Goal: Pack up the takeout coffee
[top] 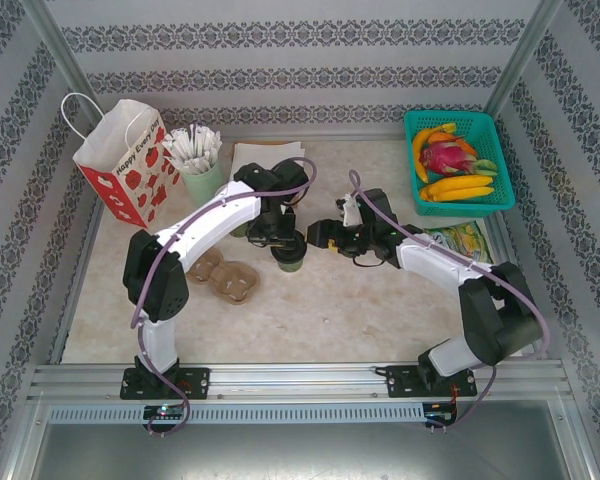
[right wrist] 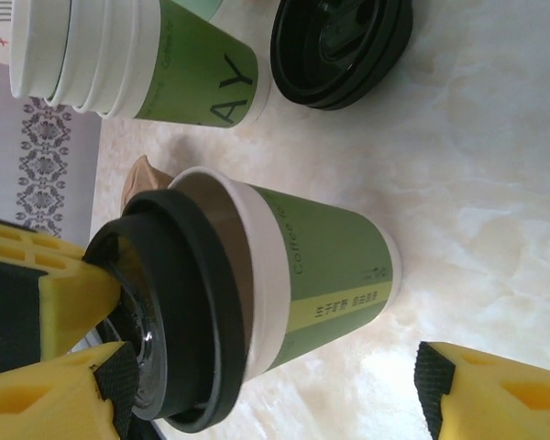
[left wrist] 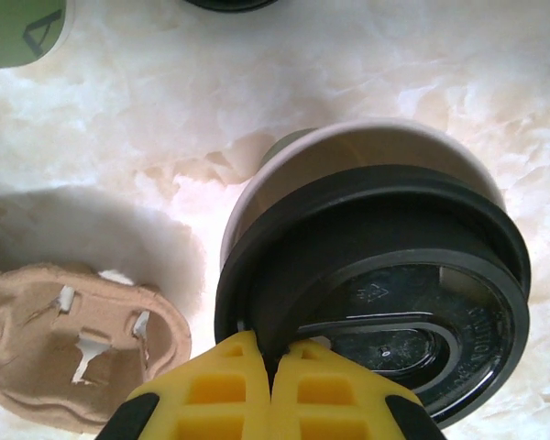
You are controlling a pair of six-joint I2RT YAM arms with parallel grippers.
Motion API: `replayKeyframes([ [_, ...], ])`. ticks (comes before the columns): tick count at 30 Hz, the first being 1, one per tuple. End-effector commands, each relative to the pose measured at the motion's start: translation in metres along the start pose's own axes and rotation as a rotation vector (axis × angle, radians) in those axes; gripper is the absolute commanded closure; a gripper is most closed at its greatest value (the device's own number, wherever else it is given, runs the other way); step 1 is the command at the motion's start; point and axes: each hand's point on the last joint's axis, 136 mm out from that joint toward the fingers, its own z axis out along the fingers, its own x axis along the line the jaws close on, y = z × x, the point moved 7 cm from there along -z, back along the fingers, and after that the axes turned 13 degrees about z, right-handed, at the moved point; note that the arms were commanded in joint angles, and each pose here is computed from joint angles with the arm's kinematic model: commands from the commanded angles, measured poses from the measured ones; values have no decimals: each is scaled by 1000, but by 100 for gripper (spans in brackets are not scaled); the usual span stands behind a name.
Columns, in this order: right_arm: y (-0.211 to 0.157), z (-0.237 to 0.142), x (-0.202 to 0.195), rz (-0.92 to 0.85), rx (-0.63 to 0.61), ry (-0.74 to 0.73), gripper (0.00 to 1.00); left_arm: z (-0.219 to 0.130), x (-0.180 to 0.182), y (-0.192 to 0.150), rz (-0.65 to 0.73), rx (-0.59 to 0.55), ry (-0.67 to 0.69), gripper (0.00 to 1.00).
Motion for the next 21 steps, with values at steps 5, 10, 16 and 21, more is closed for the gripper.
replayKeyframes([
  [5,3,9,14,-43,33,50,26,-3,2,6,12,7,13,100],
  [10,4,10,11,-22,16,36,26,-3,7,6,11,13,34,100],
  [16,5,10,8,-10,0,16,25,-5,14,7,3,13,45,100],
  [21,5,11,7,2,-4,0,24,-4,16,9,2,12,35,100],
])
